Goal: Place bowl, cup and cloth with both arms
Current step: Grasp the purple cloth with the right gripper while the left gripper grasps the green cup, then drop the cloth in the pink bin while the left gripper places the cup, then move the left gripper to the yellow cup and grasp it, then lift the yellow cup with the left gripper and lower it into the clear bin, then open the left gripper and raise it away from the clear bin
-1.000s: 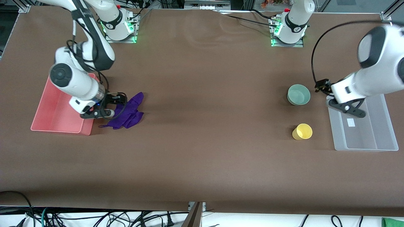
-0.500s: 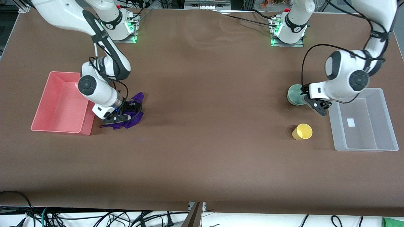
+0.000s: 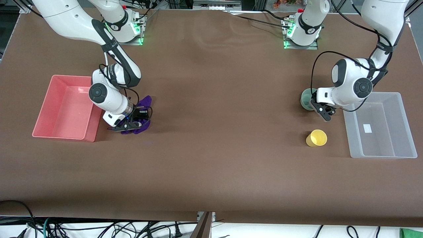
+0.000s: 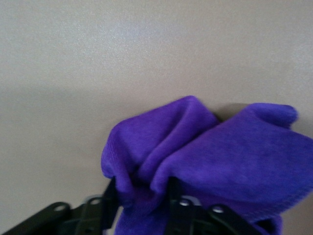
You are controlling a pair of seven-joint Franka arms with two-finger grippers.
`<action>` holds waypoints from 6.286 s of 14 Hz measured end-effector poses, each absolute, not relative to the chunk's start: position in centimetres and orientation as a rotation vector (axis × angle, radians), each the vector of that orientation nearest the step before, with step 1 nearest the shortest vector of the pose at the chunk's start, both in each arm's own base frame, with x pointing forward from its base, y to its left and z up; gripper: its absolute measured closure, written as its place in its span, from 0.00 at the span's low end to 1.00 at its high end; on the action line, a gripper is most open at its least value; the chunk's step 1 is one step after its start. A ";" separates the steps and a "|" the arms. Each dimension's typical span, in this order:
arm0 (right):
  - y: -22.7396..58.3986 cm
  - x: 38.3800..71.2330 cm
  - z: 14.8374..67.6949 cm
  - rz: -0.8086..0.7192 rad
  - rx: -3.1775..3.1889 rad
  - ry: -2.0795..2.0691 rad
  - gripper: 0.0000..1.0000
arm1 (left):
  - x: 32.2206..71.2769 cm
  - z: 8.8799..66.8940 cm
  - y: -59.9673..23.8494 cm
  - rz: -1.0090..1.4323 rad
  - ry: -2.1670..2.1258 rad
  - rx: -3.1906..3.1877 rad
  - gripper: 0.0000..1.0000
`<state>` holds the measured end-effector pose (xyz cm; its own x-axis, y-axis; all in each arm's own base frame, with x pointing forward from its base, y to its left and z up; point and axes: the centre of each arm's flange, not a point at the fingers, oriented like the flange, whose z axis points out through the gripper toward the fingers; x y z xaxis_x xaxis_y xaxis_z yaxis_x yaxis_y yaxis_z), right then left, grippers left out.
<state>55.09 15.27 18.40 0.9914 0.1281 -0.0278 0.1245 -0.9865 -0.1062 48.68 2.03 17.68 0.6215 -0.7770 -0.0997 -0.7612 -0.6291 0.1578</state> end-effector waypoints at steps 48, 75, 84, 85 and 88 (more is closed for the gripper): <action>6.1 58.7 58.3 0.022 -3.147 -0.178 0.00 | 66.6 18.2 6.0 -0.442 0.019 2.846 0.75; 5.7 59.1 58.4 0.066 -3.151 -0.140 0.00 | 61.8 32.8 22.6 -0.297 -0.690 3.058 0.47; 5.6 59.2 58.3 0.069 -3.151 -0.137 0.00 | 62.9 50.4 2.9 -0.214 -0.326 3.094 0.00; 5.6 59.2 58.3 0.069 -3.151 -0.136 0.00 | 62.4 51.6 1.3 -0.205 -0.291 3.081 0.00; 5.6 59.2 58.3 0.068 -3.151 -0.135 0.00 | 60.6 55.6 -3.1 -0.148 -0.207 3.113 0.00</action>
